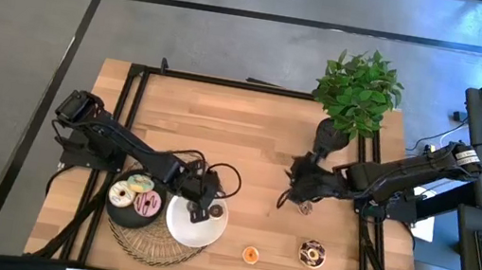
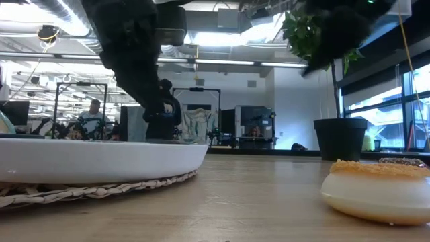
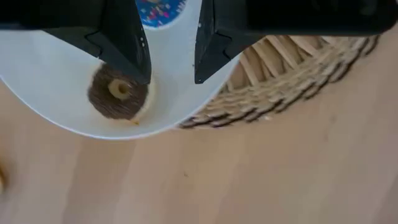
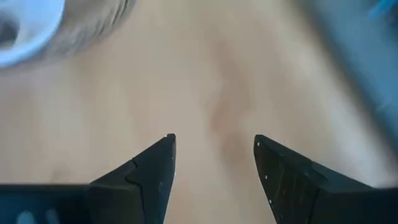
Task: Pick & Place donuts
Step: Put the small brown donut on the white plate
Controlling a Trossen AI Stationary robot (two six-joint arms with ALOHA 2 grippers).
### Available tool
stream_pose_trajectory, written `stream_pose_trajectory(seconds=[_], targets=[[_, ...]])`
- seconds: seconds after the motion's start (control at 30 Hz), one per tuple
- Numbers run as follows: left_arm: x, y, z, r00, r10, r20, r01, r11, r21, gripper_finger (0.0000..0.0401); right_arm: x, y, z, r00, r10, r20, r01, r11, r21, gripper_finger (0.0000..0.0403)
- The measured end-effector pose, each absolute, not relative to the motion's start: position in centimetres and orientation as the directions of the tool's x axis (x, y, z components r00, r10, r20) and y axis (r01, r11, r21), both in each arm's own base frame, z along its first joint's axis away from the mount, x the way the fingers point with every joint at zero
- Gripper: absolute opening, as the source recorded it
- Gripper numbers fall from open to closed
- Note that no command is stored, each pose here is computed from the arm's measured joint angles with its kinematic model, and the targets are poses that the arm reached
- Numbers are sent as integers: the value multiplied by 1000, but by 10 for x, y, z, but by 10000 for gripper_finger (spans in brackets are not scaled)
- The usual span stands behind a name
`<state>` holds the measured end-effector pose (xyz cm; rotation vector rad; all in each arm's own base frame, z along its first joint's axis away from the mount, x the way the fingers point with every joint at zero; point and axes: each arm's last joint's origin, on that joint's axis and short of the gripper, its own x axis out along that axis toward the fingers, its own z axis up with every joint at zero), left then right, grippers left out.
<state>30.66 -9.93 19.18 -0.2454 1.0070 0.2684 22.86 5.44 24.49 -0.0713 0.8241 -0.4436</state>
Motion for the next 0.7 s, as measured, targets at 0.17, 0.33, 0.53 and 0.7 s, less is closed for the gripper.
stream_pose_trajectory(seconds=[0.17, 0.33, 0.53, 0.7], targets=[[307, -97, 192, 514, 147, -845, -351, 935, -50, 121, 210, 52, 234, 421, -364, -831, 460, 875, -150, 218], [309, -98, 193, 529, 143, -837, -351, 934, -62, 125, 196, 49, 230, 291, -381, -878, 602, 786, -141, 218], [312, -99, 195, 558, 133, -819, -331, 941, -72, 123, 192, 53, 214, 264, -286, -921, 647, 761, -51, 218], [313, -99, 196, 572, 128, -810, -284, 957, -49, 126, 185, 55, 178, 248, -122, -961, 633, 772, 66, 218]])
